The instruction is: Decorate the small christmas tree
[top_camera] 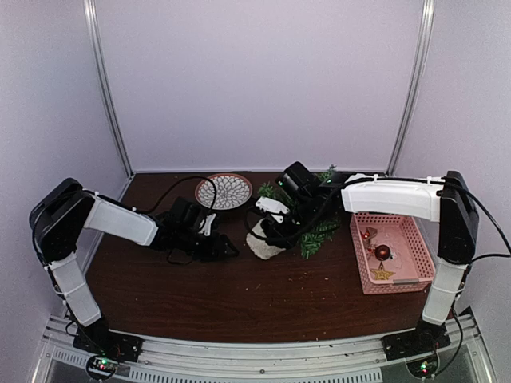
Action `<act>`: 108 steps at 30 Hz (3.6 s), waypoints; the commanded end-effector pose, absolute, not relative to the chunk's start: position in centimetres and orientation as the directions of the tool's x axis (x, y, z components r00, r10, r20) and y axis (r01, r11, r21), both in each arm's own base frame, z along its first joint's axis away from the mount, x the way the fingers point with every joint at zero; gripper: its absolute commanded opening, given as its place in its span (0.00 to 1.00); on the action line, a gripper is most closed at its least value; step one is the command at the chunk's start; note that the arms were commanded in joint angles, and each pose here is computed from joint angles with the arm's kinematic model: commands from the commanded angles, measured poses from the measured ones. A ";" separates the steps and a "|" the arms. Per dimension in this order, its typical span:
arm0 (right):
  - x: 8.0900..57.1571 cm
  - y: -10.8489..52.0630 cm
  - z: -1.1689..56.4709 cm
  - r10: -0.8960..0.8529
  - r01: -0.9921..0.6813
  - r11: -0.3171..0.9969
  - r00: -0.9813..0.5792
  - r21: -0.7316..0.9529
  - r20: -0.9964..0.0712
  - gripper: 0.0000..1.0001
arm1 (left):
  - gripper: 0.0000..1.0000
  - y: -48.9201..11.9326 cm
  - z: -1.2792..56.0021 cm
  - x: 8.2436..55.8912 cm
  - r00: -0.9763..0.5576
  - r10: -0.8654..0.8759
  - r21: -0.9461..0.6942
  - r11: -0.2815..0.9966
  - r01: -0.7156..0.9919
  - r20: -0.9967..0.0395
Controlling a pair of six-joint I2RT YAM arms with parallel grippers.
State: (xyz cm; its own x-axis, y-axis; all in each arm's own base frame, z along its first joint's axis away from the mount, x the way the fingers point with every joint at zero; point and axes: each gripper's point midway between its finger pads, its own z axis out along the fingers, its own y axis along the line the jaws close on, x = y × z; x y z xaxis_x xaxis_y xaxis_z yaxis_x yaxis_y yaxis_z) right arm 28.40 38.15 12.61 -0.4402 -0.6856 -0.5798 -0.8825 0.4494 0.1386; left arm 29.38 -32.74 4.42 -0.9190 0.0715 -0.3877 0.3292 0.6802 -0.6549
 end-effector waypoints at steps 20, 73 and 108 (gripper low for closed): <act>28.5 36.3 8.9 -0.986 -0.861 0.148 -0.165 -0.487 -0.009 0.13 | 0.62 -25.2 11.8 30.3 -0.842 -0.084 -0.622 0.714 0.323 -0.533; 22.3 31.6 26.6 -0.496 -0.821 0.571 -0.320 -0.026 -0.807 0.60 | 0.83 -24.0 19.5 31.3 -0.788 -0.124 -0.622 0.692 0.367 -0.603; 39.7 4.3 11.2 -0.156 -0.137 0.987 -0.937 -0.080 -0.312 0.57 | 0.91 -21.0 25.4 39.1 -0.672 -0.069 -0.411 0.835 0.365 -0.738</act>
State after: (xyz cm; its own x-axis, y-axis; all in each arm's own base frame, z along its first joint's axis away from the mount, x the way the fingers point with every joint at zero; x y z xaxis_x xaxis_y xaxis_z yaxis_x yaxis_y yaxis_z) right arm 39.01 5.98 11.45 -0.9332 -0.1211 -0.3385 -0.1260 0.9920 -0.0073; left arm 38.58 -21.60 23.15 -0.7280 -0.0904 -0.6796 0.3348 0.8182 -0.4674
